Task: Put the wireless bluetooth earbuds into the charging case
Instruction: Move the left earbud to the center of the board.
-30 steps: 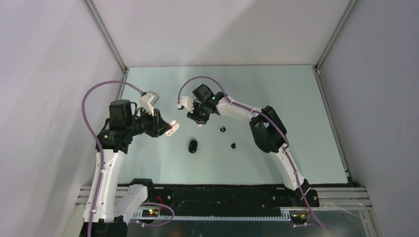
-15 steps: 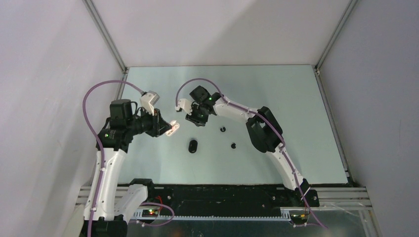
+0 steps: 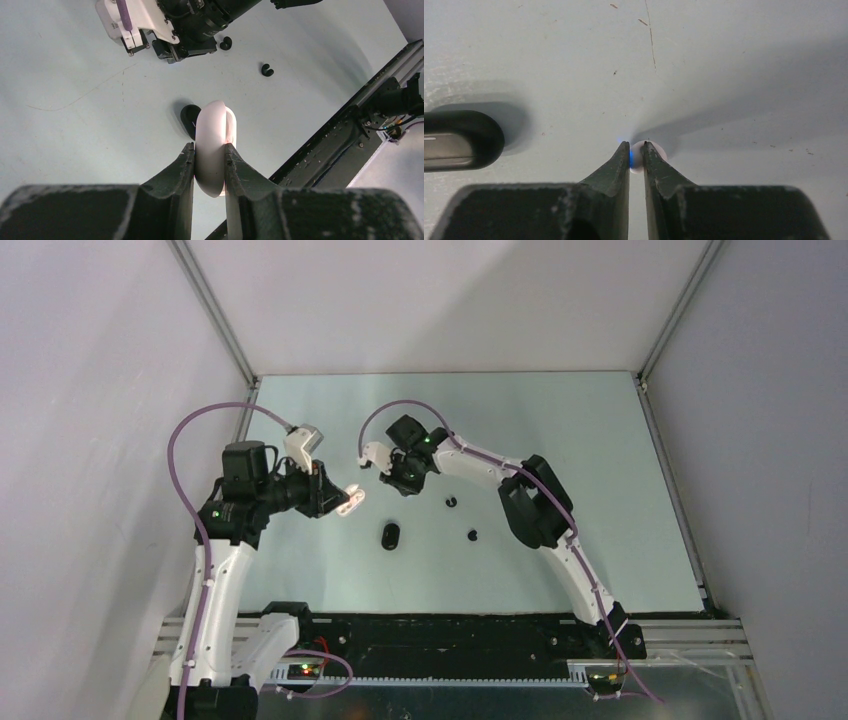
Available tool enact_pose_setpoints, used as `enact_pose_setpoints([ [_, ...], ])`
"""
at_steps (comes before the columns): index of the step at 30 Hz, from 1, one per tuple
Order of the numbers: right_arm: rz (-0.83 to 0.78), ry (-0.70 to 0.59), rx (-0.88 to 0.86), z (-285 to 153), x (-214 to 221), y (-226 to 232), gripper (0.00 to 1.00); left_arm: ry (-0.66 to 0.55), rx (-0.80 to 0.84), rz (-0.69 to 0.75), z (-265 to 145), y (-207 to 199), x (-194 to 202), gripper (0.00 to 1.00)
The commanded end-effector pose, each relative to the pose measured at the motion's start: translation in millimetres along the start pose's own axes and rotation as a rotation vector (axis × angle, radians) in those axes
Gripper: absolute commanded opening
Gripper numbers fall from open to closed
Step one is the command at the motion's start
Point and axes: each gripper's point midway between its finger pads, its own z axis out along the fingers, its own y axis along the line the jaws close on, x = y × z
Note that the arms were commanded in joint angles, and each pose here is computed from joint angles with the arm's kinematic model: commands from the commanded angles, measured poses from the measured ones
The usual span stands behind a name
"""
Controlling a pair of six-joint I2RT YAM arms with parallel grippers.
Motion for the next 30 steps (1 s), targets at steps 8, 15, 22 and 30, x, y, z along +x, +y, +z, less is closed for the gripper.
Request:
enact_pose_setpoints([
  [8, 0.093, -0.018, -0.075, -45.6, 14.8, 8.0, 0.05, -0.049, 0.018, 0.027, -7.4, -7.6, -14.8, 0.00],
  [15, 0.206, -0.097, -0.256, -84.0, 22.1, 38.5, 0.00, -0.040, 0.035, 0.017, -5.5, -9.2, -11.5, 0.00],
  [22, 0.362, -0.211, -0.510, -123.8, 20.6, 79.9, 0.00, -0.031, 0.039, 0.007, -3.8, -8.7, -7.9, 0.00],
  [30, 0.450, -0.165, -0.425, -120.9, 39.9, 74.2, 0.03, -0.029, 0.027, -0.003, -3.5, -6.6, -8.9, 0.00],
])
